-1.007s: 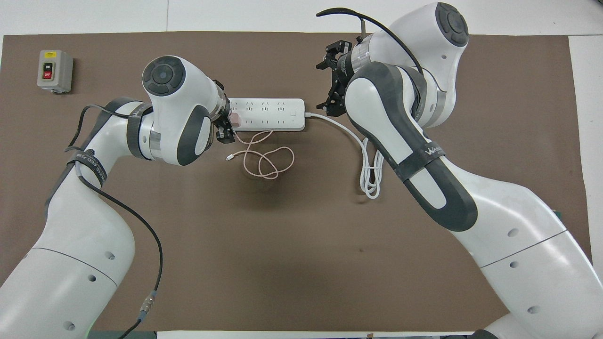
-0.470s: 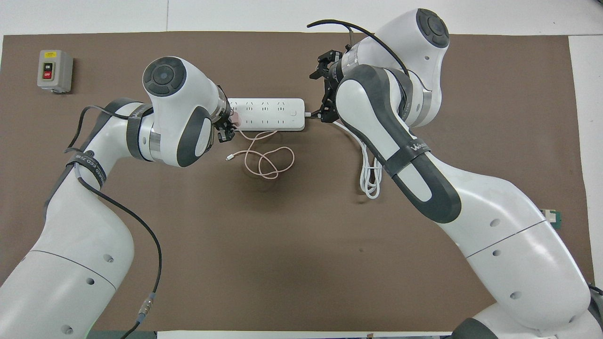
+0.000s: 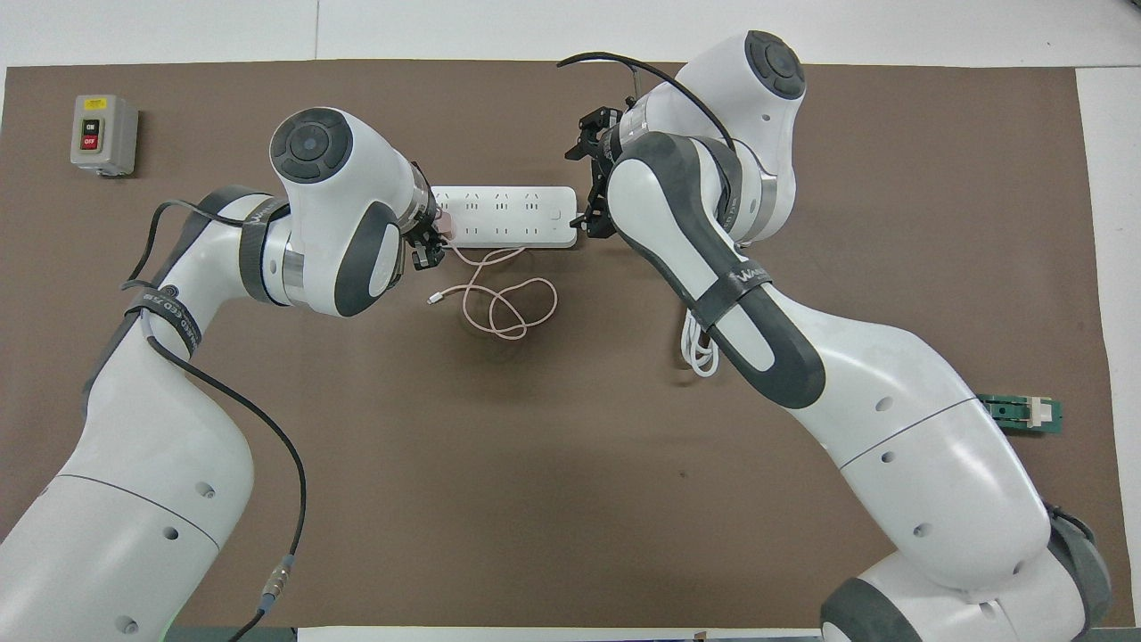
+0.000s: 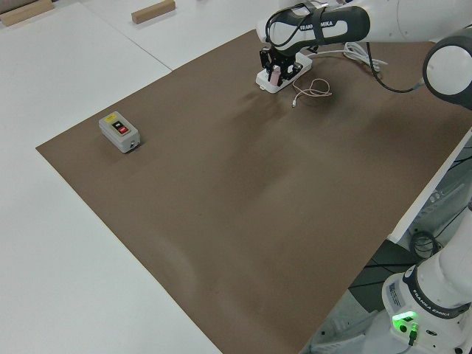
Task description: Unplug charger and place it aside
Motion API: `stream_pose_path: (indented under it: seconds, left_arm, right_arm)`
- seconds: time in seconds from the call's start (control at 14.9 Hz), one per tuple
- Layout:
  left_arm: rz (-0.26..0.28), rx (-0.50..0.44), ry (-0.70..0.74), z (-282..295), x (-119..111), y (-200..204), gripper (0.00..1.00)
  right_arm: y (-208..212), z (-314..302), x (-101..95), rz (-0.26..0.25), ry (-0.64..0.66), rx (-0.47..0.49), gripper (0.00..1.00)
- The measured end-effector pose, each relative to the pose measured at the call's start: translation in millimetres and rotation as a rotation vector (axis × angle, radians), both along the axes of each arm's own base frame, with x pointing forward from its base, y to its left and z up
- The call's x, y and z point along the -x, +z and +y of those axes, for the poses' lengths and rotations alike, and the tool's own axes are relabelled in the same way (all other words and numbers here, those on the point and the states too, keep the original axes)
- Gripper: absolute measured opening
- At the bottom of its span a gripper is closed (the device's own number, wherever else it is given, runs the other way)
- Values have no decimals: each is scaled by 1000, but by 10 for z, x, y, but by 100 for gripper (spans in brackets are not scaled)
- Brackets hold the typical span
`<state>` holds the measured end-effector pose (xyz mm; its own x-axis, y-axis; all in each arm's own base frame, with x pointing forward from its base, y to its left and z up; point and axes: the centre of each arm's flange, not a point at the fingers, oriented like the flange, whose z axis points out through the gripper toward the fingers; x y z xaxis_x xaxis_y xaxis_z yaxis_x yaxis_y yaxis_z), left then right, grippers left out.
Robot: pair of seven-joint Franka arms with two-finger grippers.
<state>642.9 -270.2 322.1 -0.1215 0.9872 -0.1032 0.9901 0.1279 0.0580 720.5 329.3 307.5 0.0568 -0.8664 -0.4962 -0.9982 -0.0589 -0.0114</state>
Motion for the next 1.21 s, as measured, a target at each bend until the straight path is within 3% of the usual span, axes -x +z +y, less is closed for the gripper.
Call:
stream_pose_path:
  seconds: [1.21]
  left_arm:
    - [-4, 1, -1, 2, 5, -2, 35]
  right_arm:
    - [-155, 211, 49, -18, 6, -10, 100]
